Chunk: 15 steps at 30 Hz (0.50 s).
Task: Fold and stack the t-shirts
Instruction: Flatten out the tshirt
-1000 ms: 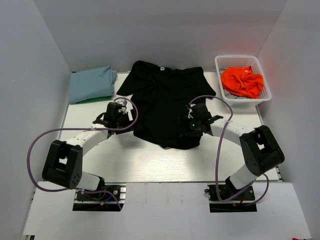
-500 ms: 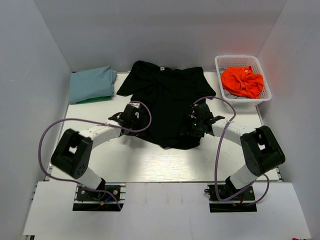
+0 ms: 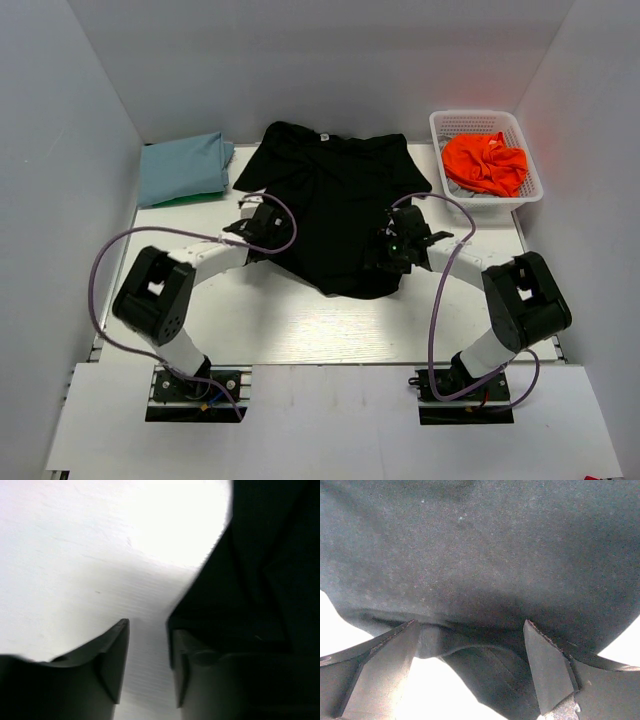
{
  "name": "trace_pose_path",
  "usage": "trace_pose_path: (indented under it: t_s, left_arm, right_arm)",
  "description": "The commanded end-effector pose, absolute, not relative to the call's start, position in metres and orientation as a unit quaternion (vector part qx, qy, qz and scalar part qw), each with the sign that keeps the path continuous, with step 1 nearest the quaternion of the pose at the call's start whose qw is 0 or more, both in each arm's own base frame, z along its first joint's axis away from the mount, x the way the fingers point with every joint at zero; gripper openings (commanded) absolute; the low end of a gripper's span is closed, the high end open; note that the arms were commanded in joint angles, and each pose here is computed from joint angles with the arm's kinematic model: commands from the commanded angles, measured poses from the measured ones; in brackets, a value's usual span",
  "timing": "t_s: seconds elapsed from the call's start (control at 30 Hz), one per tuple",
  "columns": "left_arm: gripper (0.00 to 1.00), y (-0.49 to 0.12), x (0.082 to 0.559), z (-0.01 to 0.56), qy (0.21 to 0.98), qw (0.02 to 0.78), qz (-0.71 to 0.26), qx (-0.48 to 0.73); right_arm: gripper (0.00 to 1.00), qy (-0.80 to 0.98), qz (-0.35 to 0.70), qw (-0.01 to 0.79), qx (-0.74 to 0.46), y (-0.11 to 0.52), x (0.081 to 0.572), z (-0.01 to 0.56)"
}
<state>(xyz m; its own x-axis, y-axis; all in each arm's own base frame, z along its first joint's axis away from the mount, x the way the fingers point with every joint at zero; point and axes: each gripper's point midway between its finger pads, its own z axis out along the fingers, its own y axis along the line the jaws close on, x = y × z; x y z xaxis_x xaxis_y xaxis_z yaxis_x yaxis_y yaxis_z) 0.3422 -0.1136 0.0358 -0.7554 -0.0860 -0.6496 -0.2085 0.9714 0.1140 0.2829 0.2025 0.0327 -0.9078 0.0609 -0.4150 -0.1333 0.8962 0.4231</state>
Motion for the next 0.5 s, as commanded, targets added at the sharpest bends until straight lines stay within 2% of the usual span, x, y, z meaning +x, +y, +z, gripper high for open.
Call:
trace_pose_path:
  t_s: [0.0, 0.03, 0.07, 0.2, 0.3, 0.33, 0.43, 0.47]
  left_arm:
    - [0.45, -0.104, 0.359, 0.079, 0.887, 0.423, 0.069, -0.173]
    - [0.39, -0.102, 0.358, 0.079, 0.884, 0.424, 0.071, -0.184]
    - [0.37, -0.098, 0.359, 0.079, 0.882, 0.424, 0.071, -0.194]
    - [0.37, -0.112, 0.364, 0.063, 0.896, 0.405, 0.054, -0.174]
    - [0.15, -0.111, 0.357, 0.049, 0.907, 0.373, 0.057, -0.187]
    - [0.0, -0.108, 0.351, 0.046, 0.907, 0.362, 0.064, -0.203]
    - [0.0, -0.092, 0.315, 0.05, 0.899, 0.326, 0.075, -0.282]
    - [0.0, -0.087, 0.303, 0.051, 0.894, 0.318, 0.076, -0.305]
  right_arm:
    - [0.87, 0.963, 0.199, 0.182, -0.003, 0.183, 0.265, 0.012]
    - [0.87, 0.963, 0.196, 0.183, 0.002, 0.18, 0.265, 0.011]
    - [0.85, 0.964, 0.197, 0.18, 0.004, 0.179, 0.263, 0.01]
    - [0.85, 0.963, 0.204, 0.174, 0.004, 0.178, 0.257, 0.005]
    - [0.81, 0.962, 0.212, 0.173, 0.006, 0.179, 0.258, 0.005]
    - [0.78, 0.962, 0.213, 0.171, 0.005, 0.179, 0.257, 0.004]
    - [0.51, 0.965, 0.212, 0.154, 0.019, 0.177, 0.251, -0.003]
    - [0.24, 0.967, 0.205, 0.151, 0.024, 0.172, 0.248, -0.006]
